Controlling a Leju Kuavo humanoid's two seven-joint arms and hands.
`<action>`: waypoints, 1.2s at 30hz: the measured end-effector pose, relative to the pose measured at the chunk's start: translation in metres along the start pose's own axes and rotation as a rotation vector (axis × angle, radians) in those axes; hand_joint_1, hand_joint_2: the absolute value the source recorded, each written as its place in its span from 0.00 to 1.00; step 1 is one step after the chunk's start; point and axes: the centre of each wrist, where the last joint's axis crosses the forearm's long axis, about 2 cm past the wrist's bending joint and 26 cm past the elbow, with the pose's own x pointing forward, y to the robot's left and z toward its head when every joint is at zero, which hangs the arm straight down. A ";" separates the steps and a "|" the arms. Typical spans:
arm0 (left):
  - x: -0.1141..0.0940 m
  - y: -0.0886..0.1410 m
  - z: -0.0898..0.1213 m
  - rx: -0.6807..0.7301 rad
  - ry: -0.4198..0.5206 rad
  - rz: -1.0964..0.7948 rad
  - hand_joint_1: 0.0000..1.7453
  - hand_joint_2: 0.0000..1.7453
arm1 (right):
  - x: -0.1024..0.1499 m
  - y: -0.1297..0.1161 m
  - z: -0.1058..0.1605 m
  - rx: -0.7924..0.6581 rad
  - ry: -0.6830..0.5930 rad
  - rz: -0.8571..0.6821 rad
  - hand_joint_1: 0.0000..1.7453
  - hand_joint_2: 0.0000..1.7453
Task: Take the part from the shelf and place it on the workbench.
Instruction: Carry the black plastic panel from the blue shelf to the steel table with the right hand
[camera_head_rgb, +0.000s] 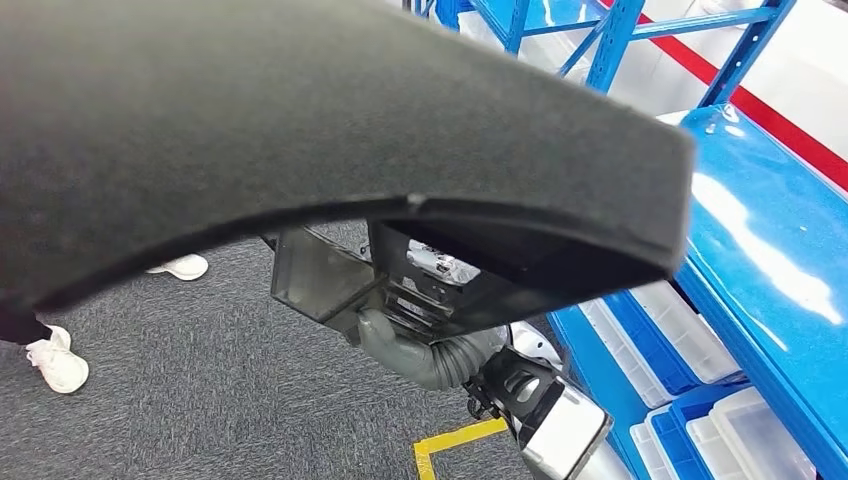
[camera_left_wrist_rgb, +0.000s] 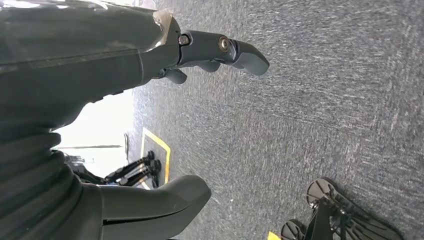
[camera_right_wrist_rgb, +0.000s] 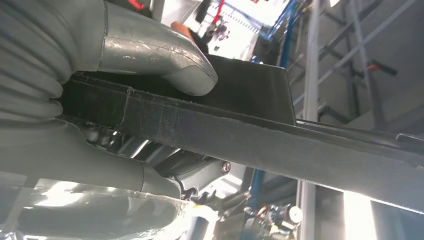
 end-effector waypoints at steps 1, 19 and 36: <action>0.000 0.000 0.000 0.001 0.000 -0.002 0.00 1.00 | 0.000 0.000 0.000 0.005 0.002 -0.003 1.00 1.00; 0.005 -0.002 0.002 0.005 -0.013 -0.029 0.00 1.00 | -0.020 0.010 0.003 0.073 0.171 -0.095 1.00 1.00; 0.001 -0.003 0.001 0.003 -0.002 -0.018 0.00 1.00 | -0.051 0.019 0.015 0.115 0.323 -0.164 1.00 1.00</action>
